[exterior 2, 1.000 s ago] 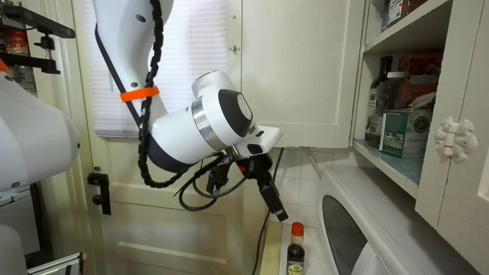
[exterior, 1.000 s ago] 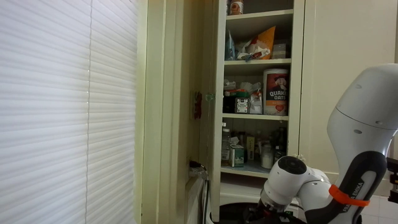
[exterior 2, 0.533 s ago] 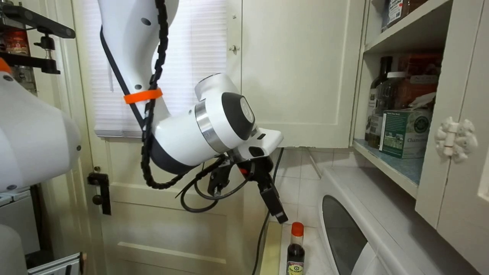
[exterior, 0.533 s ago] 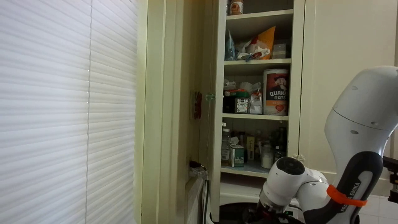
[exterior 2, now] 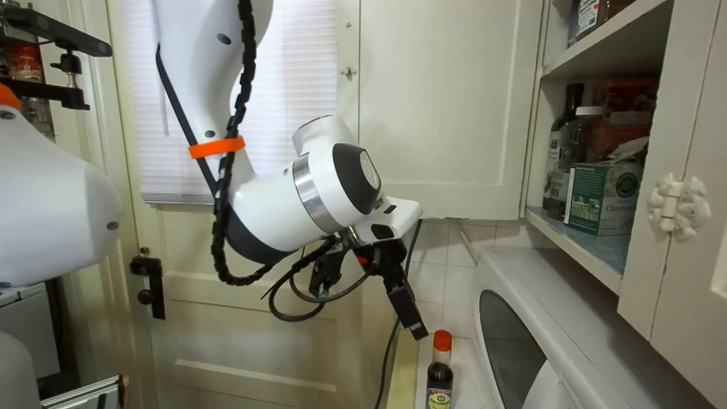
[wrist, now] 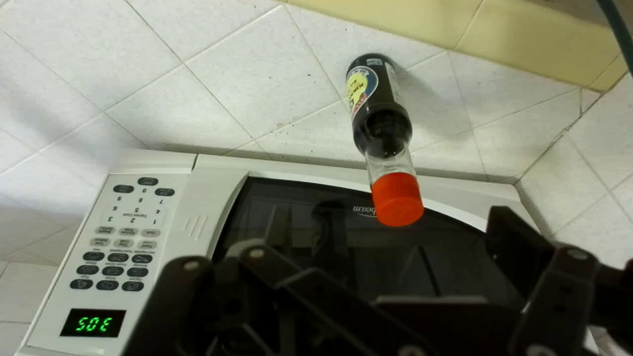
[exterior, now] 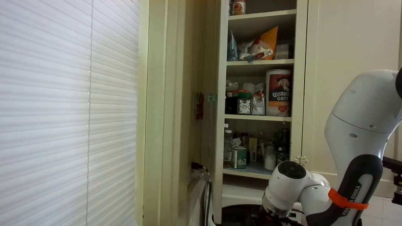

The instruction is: Put the bottle inside the cupboard

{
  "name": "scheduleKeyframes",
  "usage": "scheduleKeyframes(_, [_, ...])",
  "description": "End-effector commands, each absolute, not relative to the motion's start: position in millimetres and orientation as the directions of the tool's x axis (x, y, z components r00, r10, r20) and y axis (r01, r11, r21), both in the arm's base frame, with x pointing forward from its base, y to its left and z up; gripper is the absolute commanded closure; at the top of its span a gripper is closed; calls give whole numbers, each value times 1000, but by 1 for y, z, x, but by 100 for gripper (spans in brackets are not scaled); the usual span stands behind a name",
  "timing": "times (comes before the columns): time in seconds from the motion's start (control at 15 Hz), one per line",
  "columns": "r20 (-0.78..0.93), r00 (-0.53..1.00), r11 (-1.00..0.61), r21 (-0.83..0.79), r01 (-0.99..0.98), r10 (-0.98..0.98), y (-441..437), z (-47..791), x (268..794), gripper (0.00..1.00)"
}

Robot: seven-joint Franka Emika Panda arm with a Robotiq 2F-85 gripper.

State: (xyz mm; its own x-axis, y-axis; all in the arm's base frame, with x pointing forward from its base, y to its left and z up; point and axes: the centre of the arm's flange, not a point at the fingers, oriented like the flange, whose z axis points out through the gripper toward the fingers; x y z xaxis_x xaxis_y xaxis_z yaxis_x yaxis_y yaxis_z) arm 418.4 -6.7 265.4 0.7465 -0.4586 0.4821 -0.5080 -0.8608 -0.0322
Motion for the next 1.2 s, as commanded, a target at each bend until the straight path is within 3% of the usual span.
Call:
scheduleKeyframes(0.0, [485, 748, -862, -26, -506, -453, -13, 215, 442, 0])
scheduleKeyframes(1.13, [529, 715, -859, -55, -508, -457, -19, 178, 468, 0])
